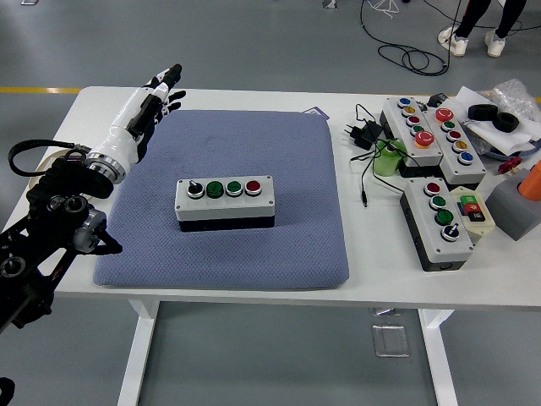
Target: Pick up the button,place it on the desk,press the button,press the button
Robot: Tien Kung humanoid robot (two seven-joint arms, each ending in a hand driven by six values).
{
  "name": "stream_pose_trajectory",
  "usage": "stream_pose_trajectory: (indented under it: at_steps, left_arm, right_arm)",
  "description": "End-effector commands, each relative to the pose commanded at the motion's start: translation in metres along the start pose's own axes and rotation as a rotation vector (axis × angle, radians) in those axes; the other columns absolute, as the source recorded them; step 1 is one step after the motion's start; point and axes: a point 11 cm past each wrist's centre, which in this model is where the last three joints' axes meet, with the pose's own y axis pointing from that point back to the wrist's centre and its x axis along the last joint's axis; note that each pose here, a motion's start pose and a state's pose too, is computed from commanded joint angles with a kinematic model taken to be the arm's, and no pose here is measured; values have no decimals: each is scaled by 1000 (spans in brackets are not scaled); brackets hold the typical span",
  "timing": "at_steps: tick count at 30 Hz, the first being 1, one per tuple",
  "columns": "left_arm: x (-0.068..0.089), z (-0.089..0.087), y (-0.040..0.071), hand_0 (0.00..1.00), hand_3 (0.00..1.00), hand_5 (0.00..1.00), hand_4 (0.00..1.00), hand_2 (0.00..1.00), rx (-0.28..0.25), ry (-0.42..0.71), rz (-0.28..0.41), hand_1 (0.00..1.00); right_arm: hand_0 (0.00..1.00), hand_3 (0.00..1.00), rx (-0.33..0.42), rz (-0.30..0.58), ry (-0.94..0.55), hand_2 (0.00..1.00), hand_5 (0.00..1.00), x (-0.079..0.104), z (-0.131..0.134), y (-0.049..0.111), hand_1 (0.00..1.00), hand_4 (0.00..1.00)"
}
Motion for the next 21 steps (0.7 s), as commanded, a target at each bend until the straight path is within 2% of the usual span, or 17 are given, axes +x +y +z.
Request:
stream_pose_trajectory:
  at_steps: [2,3,6,8,9,14,15,21]
  left_arm:
    - [8,-5,2,891,998,998,789,998,6,91,21,913]
    - [12,-7,2,850,982,998,767,953,10,142,30,872]
    - [18,-10,3,850,982,998,767,953,22,207,50,872]
    - [23,-7,4,850,982,998,767,953,7,213,57,872]
    - [25,-5,4,819,943,998,750,920,-1,218,59,847]
    - [38,1,9,819,943,998,750,920,-36,217,68,847]
    - [40,1,10,820,911,998,746,904,-40,216,69,843]
    - [64,3,24,825,904,998,738,902,-81,245,96,849]
  right_arm:
    - [652,581,3,-1,14,664,231,0,-1,0,637,375]
    - [650,581,4,-1,14,663,230,0,-2,0,636,374]
    - [650,581,6,-2,11,663,230,-1,-3,1,636,374]
    - [650,581,8,-3,6,663,230,-2,-4,1,636,374]
    - [650,581,9,-3,7,664,232,-2,-5,1,636,374]
    - [650,581,11,-1,6,664,232,-1,-5,1,636,374]
    - [650,581,11,-1,7,663,232,-1,-5,1,636,374]
    - [650,581,8,-1,6,663,233,-1,-4,1,636,374]
